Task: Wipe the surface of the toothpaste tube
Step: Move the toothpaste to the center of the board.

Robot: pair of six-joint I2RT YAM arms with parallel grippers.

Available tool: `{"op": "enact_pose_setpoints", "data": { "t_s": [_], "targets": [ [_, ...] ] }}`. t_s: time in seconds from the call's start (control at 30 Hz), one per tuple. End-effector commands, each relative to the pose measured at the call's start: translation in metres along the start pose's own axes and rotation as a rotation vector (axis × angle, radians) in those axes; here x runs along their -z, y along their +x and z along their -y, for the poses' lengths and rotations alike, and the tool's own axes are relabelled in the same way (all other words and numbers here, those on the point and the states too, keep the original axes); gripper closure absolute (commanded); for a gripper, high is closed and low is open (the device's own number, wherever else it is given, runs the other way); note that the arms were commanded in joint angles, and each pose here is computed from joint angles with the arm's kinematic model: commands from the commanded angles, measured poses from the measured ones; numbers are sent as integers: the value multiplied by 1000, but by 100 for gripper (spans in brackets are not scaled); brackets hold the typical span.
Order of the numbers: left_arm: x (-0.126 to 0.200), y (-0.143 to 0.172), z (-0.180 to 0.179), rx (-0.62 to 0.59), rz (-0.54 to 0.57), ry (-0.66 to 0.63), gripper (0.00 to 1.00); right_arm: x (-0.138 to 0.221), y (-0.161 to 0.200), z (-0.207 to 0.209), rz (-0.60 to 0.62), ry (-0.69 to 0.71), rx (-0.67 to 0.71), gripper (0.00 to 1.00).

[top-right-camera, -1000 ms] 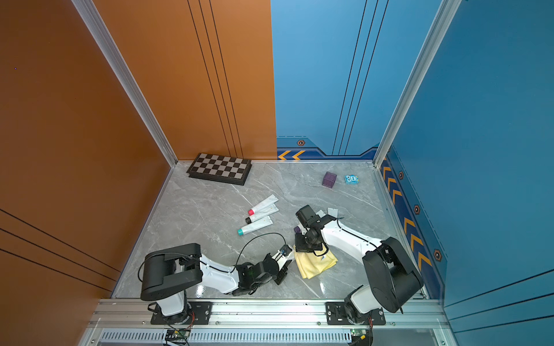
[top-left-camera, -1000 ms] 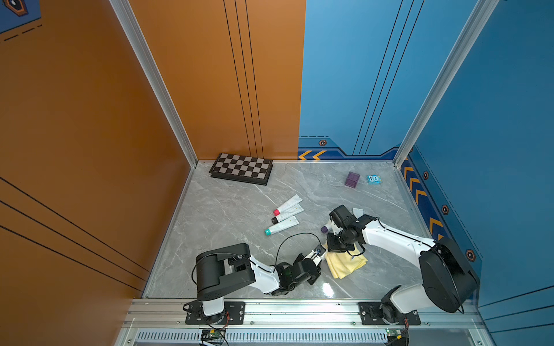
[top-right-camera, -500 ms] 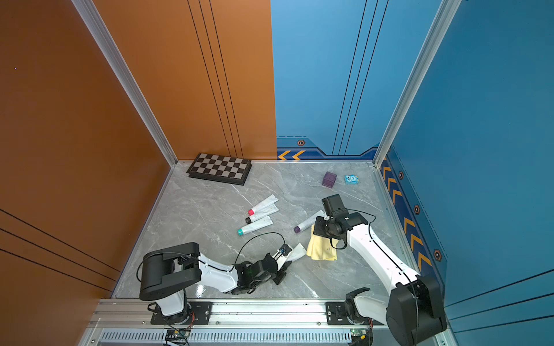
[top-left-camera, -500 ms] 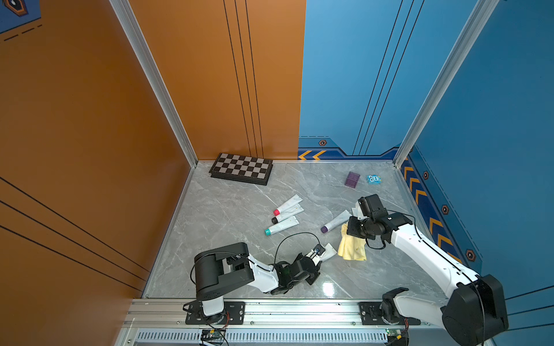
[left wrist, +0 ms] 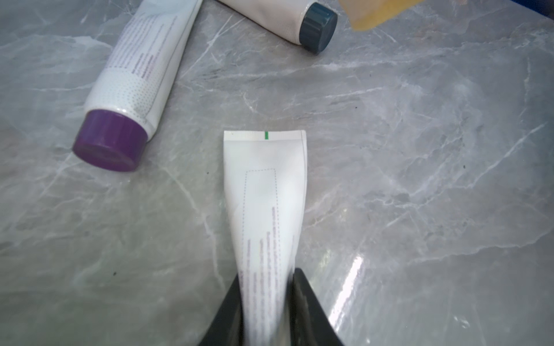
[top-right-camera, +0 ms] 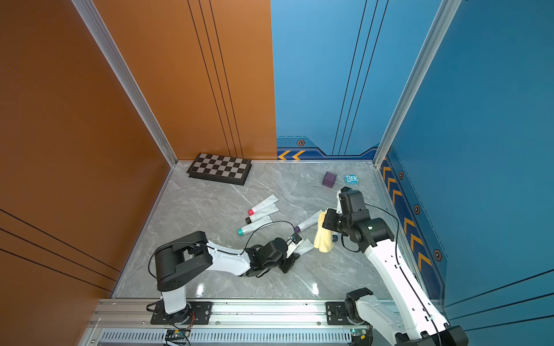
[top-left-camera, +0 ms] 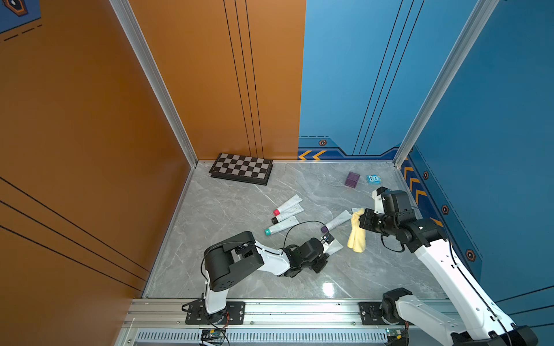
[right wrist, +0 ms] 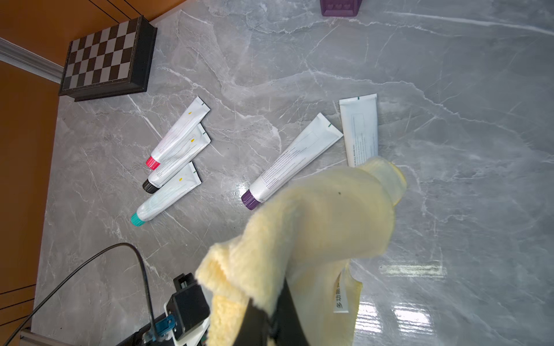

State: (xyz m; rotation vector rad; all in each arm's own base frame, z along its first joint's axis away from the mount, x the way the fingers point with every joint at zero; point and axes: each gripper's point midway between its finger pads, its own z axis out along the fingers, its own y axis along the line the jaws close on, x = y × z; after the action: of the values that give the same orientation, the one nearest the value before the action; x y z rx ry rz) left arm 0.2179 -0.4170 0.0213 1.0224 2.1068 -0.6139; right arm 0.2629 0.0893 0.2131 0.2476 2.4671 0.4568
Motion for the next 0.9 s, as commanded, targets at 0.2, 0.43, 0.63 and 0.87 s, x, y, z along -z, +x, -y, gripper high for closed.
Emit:
{"op": "enact_pose_setpoints", "data": {
  "t_s": [0.2,0.43,0.63,0.87],
  "targets": [
    [-32,94,-32,-42,-438,-56,75,9,18,3,-41,-16,9,100],
    [-48,53,-34,-34,-390,-78,53,7,23,4,-57,-19,16,100],
    [-10,3,-38,-24,-266,-114,40,7,22,3,-60,-23,20,100],
    [68,-12,-63,51,-169,-208,32,5,23,0,-76,-38,27,100]
  ]
}}
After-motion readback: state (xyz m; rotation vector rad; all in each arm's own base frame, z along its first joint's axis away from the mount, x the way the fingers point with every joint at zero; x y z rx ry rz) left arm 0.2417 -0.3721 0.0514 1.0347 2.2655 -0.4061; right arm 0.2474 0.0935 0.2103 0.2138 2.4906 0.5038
